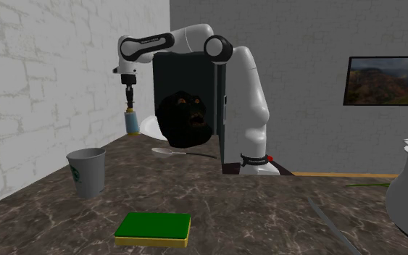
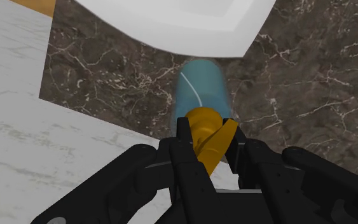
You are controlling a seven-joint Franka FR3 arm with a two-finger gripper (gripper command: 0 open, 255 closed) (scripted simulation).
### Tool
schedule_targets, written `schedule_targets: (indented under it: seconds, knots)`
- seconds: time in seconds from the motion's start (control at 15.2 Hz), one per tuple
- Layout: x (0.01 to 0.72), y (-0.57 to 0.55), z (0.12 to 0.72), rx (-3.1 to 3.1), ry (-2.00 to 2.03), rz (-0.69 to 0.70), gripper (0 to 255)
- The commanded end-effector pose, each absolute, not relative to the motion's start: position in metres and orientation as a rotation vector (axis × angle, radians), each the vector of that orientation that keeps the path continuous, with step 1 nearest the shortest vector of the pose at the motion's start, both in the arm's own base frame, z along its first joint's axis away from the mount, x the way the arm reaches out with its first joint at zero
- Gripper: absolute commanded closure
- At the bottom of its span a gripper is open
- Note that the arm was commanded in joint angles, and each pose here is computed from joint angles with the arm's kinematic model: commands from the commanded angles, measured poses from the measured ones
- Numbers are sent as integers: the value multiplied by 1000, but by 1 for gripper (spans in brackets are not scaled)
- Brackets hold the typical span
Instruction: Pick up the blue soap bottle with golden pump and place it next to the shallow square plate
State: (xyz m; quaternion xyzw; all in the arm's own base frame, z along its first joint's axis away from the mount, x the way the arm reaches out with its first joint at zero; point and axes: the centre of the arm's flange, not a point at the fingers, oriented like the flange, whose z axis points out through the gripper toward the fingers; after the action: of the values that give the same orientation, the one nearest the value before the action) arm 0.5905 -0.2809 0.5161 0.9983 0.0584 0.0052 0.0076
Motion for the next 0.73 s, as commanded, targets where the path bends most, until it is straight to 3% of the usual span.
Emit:
schedule_targets:
  seconds: [0.0,0.66]
  knots:
    - [591,-281,506,3121,182,17,255]
    - [591,-281,482,3121,182,17,255]
